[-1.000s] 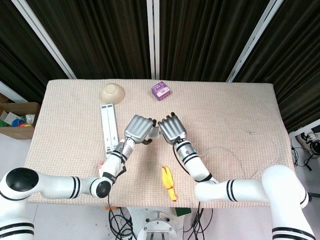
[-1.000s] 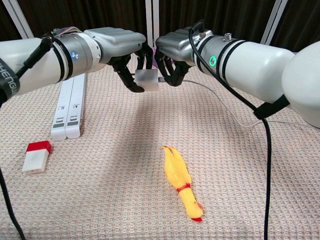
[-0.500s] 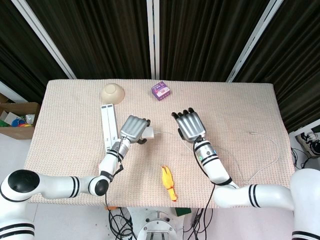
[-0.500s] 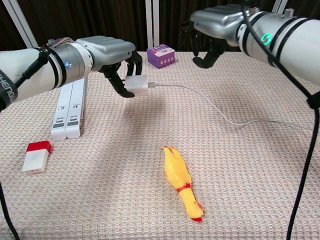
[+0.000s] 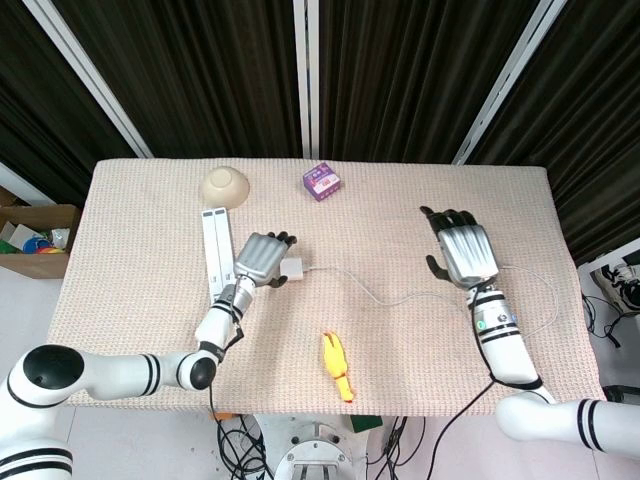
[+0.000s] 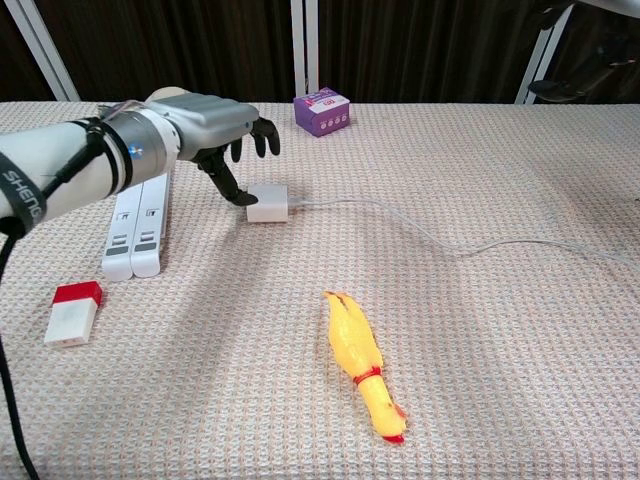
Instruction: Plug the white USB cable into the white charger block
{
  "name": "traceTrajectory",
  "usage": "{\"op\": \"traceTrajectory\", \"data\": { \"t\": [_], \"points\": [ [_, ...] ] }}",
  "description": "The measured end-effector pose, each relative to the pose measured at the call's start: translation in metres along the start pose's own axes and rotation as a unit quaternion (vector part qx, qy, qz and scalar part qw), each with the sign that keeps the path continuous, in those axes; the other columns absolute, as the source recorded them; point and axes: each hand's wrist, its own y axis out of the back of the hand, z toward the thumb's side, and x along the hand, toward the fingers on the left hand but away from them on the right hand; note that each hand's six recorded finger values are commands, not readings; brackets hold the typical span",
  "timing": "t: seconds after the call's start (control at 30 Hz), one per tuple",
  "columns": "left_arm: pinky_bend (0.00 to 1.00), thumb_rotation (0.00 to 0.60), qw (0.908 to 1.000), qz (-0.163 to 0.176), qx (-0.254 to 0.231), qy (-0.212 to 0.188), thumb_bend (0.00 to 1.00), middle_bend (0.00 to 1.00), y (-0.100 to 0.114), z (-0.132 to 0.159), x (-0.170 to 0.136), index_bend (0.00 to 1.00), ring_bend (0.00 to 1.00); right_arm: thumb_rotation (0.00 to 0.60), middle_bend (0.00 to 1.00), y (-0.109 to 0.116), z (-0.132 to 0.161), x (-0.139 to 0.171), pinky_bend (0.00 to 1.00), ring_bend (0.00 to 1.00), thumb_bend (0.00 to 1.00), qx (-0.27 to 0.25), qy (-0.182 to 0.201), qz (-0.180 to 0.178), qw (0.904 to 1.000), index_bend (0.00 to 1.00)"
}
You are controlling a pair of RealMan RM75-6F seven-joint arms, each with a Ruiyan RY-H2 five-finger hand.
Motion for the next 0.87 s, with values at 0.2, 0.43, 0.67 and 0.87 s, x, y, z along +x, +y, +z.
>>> {"op": "traceTrajectory", "data": {
  "t": [0.2,0.43,0.67,0.87],
  "points": [
    [0.4,0.51,0.9982,0.05,0.001,0.031,0.19,0.22,0.023,-0.05,-0.035,0.22,0.28,0.6,0.28,0.006,-0.044,0.022,0.21,0.14,0.36,-0.017,-0.031,-0.011,0.9993,0.16],
    [0.26,0.581,0.9871,0.11,0.033,0.111,0.19,0.23,0.05,-0.152,-0.119,0.24,0.23,0.6,0.21,0.017,-0.086,0.052,0.1,0.03,0.38,-0.054,-0.027,-0.024,0.9979,0.14],
    [0.25,0.599,0.9736,0.139,0.034,0.177,0.19,0.23,0.052,-0.222,-0.234,0.24,0.22,0.6,0.2,0.024,-0.13,0.106,0.08,0.02,0.38,-0.067,-0.027,-0.051,0.9961,0.12],
    [0.25,0.6,0.9675,0.145,0.017,0.207,0.19,0.23,0.038,-0.237,-0.305,0.24,0.22,0.6,0.2,0.023,-0.149,0.147,0.05,0.0,0.38,-0.058,-0.043,-0.069,0.995,0.11]
  ]
}}
